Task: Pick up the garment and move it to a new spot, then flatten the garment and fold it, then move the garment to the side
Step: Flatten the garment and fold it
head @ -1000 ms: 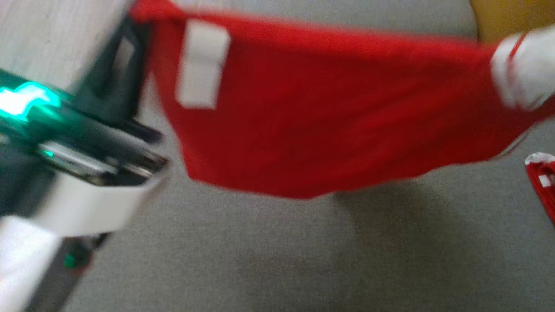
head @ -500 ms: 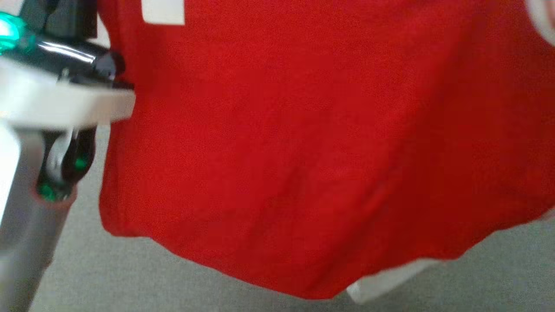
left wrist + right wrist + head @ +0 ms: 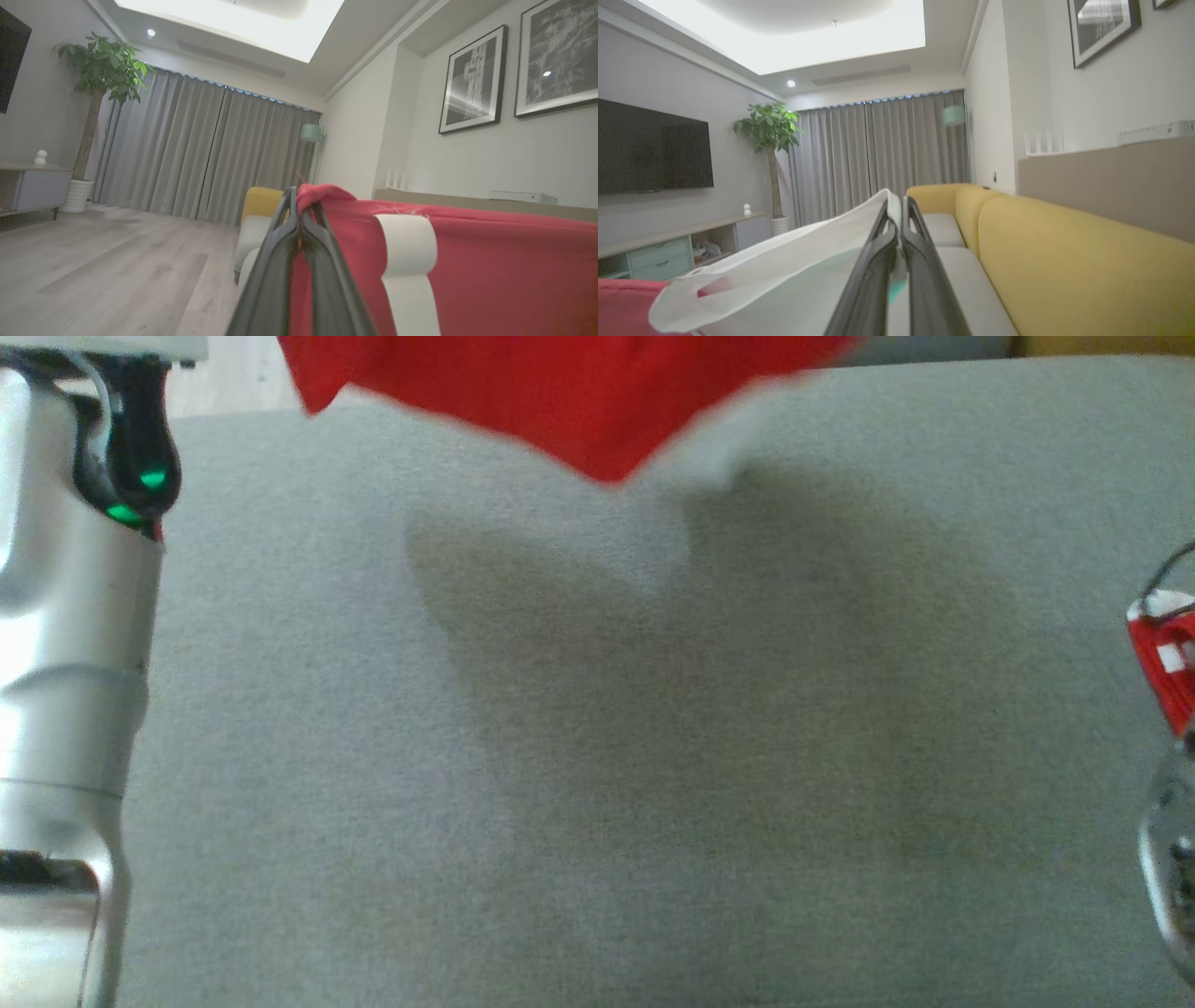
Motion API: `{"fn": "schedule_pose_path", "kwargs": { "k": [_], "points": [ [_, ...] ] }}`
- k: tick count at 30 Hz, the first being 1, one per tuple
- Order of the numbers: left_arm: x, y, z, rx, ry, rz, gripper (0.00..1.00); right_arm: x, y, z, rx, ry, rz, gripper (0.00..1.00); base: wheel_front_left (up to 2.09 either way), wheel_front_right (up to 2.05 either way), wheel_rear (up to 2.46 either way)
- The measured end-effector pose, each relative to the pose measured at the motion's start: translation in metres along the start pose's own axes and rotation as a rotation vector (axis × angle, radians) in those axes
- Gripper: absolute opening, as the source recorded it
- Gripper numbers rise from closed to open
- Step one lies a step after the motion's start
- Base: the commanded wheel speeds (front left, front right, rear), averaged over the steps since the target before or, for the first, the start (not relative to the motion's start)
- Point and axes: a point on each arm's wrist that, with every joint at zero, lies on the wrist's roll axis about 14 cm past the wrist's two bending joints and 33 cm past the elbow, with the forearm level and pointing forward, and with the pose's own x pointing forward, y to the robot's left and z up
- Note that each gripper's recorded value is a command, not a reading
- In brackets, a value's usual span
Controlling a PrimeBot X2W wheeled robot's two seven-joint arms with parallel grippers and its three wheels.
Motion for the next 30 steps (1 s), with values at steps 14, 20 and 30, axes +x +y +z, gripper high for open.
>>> {"fn": "schedule_pose_path", "kwargs": {
  "k": [14, 20, 30],
  "points": [
    [-0.181, 0.035, -0.258, -0.254, 0.740, 0.348, 0.00, -0.184, 0.032, -0.318, 0.313, 0.854, -0.091, 0.00, 0.00, 0.00, 0.00],
    [-0.219, 0.037, -0.267, -0.270, 0.769, 0.373, 0.00, -0.237, 0.035, -0.332, 0.386, 0.882, -0.145, 0.00, 0.00, 0.00, 0.00],
    [-0.283, 0.043, -0.224, -0.180, 0.679, 0.352, 0.00, -0.314, 0.024, -0.282, 0.337, 0.882, -0.168, 0.00, 0.00, 0.00, 0.00]
  ]
}}
